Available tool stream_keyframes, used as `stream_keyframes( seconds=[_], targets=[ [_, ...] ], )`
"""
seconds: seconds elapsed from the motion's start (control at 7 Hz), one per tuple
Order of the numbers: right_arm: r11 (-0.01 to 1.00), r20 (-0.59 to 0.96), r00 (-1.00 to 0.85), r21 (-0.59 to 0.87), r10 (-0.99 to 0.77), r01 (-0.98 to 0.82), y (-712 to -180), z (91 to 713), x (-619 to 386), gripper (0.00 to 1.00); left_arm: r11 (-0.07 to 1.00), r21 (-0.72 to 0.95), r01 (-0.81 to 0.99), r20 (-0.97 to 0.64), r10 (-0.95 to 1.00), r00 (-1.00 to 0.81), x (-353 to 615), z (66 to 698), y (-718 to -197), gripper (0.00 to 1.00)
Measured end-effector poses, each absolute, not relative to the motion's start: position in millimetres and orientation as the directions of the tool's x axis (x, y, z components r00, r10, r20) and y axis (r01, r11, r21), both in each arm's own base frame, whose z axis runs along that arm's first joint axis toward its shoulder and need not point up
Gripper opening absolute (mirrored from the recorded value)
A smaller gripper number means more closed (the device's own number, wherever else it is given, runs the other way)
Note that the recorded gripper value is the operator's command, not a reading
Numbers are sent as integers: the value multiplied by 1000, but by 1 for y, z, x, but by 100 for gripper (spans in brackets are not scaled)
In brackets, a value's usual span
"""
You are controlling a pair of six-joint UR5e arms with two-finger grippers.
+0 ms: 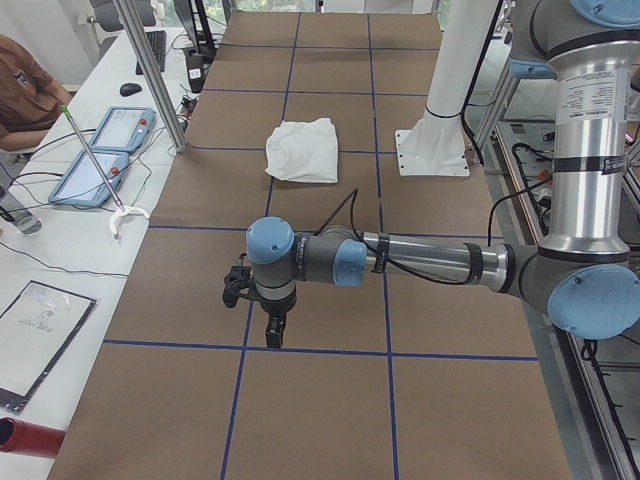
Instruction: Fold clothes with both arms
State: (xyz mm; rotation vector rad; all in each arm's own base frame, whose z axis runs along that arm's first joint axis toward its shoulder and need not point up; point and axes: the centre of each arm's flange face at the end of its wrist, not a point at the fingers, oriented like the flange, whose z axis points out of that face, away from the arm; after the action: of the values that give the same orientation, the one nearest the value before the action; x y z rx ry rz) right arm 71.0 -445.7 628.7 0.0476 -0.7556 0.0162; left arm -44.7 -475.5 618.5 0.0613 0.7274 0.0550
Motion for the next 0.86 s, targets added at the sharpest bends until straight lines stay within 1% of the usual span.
stream_keyframes(
  seconds=[0.86],
  targets=[
    [999, 697, 717, 37, -3, -32, -445, 627, 70, 100, 997, 77, -28, -662, 72, 746, -45, 617, -475, 100]
  ],
)
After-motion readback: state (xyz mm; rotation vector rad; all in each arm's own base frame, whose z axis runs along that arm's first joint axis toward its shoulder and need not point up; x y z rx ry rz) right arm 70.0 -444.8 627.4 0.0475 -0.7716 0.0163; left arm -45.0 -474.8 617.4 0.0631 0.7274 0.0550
